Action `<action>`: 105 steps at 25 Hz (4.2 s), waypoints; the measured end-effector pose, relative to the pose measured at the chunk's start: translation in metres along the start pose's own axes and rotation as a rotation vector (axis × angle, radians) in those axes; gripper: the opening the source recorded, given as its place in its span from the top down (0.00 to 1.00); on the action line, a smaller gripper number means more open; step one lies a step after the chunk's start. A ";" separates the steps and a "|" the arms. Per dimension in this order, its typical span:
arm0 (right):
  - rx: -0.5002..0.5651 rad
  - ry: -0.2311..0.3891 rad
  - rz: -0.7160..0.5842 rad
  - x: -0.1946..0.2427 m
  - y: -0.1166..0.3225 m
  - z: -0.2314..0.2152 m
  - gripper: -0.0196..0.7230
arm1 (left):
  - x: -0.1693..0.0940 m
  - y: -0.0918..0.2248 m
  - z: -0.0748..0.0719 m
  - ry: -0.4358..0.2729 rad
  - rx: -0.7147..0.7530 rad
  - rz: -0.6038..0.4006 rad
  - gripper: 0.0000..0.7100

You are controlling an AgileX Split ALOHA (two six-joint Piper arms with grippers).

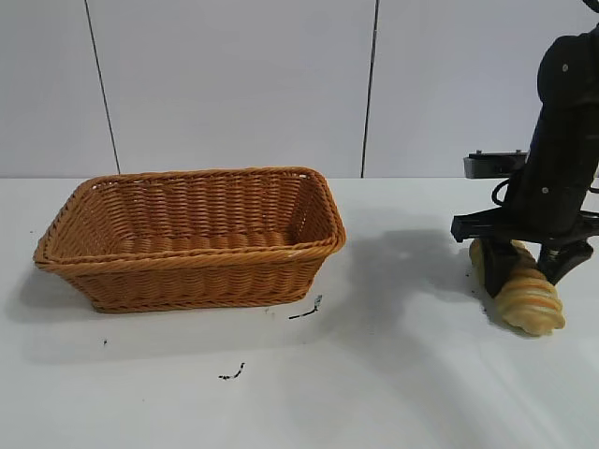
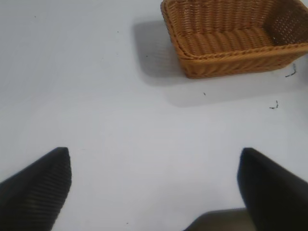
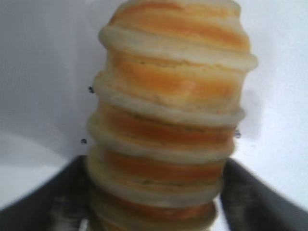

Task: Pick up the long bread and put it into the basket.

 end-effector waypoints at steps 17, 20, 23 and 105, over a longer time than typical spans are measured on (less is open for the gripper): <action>-0.236 0.032 -0.227 -0.127 -0.104 0.052 0.83 | 0.000 0.000 0.000 0.000 0.000 0.000 0.03; -0.325 0.021 -0.251 -0.124 -0.120 0.077 0.83 | 0.000 0.000 0.000 0.000 0.000 0.000 0.03; -0.427 -0.006 -0.296 -0.125 -0.129 0.110 0.83 | 0.000 0.000 0.000 0.000 0.000 0.000 0.03; 0.082 0.025 -0.238 -0.097 -0.111 -0.063 0.05 | 0.000 0.000 0.000 0.000 0.000 0.000 0.03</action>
Point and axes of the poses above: a point on each arm's last joint axis where the gripper is mounted, x pointing out along that axis toward the gripper, z along the wrist's bending axis when the last joint is at zero, y = z × x, the point moved 5 cm from there along x, pointing out along that axis toward the gripper, and after that the axes turned 11 degrees about -x, right-handed, at the moved point
